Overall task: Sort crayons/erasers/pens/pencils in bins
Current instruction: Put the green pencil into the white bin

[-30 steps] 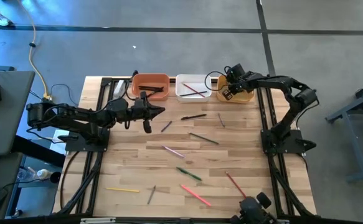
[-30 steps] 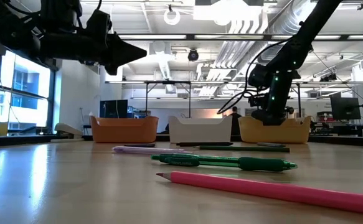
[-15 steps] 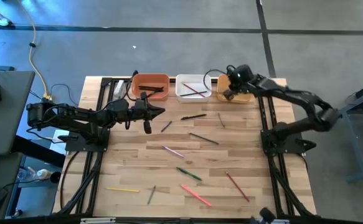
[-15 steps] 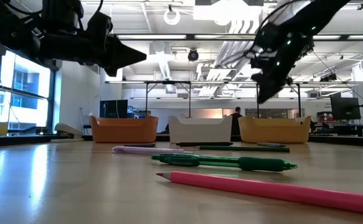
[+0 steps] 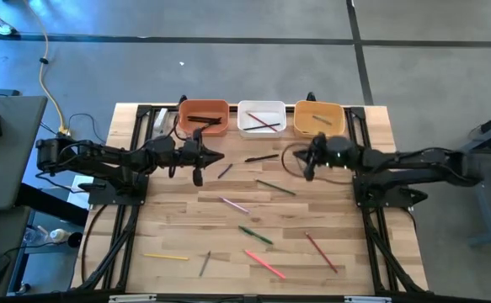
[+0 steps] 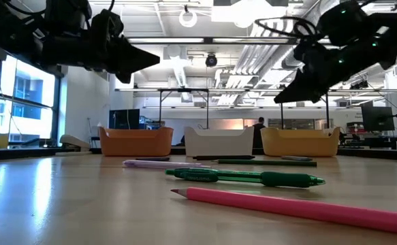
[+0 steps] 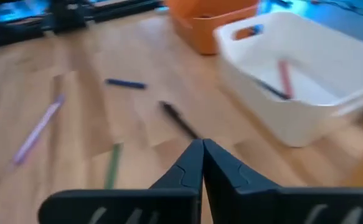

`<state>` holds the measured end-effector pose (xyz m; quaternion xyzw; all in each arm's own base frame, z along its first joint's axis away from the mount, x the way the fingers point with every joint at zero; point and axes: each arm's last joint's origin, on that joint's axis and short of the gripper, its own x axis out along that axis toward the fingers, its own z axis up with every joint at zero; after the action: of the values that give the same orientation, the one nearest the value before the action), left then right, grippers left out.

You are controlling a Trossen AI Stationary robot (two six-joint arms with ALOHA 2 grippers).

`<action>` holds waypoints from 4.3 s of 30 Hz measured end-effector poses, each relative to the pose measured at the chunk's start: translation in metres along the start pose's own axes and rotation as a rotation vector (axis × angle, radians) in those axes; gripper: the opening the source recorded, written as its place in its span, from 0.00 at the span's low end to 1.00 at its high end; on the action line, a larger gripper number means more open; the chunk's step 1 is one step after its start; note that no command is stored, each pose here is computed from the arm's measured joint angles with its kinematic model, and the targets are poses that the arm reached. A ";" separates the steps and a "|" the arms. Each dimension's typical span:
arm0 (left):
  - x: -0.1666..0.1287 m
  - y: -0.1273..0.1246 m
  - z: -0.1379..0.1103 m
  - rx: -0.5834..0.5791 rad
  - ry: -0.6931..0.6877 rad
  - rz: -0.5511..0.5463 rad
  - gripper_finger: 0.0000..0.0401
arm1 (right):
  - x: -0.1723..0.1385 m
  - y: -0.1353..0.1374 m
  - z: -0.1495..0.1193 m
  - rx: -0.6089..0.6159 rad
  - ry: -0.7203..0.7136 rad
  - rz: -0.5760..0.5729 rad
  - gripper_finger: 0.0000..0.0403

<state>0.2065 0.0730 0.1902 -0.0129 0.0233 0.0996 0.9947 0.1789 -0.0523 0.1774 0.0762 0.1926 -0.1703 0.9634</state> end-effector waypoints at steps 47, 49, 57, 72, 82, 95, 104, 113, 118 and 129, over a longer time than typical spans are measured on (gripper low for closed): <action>0.001 -0.011 0.001 0.016 -0.012 -0.035 0.00 | 0.072 0.101 -0.038 -0.159 0.788 -0.073 0.25; 0.001 -0.011 0.001 0.010 -0.012 -0.036 0.00 | 0.072 0.101 -0.038 -0.157 0.792 -0.068 0.20; 0.001 -0.011 0.001 0.009 -0.011 -0.036 0.00 | 0.072 0.101 -0.039 -0.170 0.799 -0.051 0.02; 0.001 -0.011 0.001 0.009 -0.008 -0.037 0.00 | 0.061 0.117 -0.018 -0.108 0.399 0.061 0.01; 0.001 -0.011 0.001 0.001 -0.012 -0.038 0.00 | 0.082 0.079 0.008 0.091 0.205 -0.058 0.01; 0.001 -0.011 0.001 0.002 -0.015 -0.037 0.00 | 0.116 -0.015 0.088 -0.002 0.261 -0.351 0.01; 0.001 -0.011 0.001 0.002 -0.016 -0.037 0.00 | 0.167 -0.061 0.109 -0.093 0.578 -0.354 0.01; 0.001 -0.012 0.001 0.011 -0.016 -0.036 0.00 | 0.180 -0.077 0.105 -0.127 0.733 -0.338 0.01; 0.001 -0.012 0.001 0.011 -0.016 -0.036 0.00 | 0.177 -0.092 0.105 -0.137 0.739 -0.309 0.01; 0.001 -0.012 0.002 0.011 -0.017 -0.036 0.00 | 0.175 -0.111 0.101 -0.133 0.750 -0.277 0.01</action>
<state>0.2102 0.0620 0.1919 -0.0072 0.0152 0.0814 0.9965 0.3266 -0.2292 0.1915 0.0441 0.5499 -0.2459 0.7970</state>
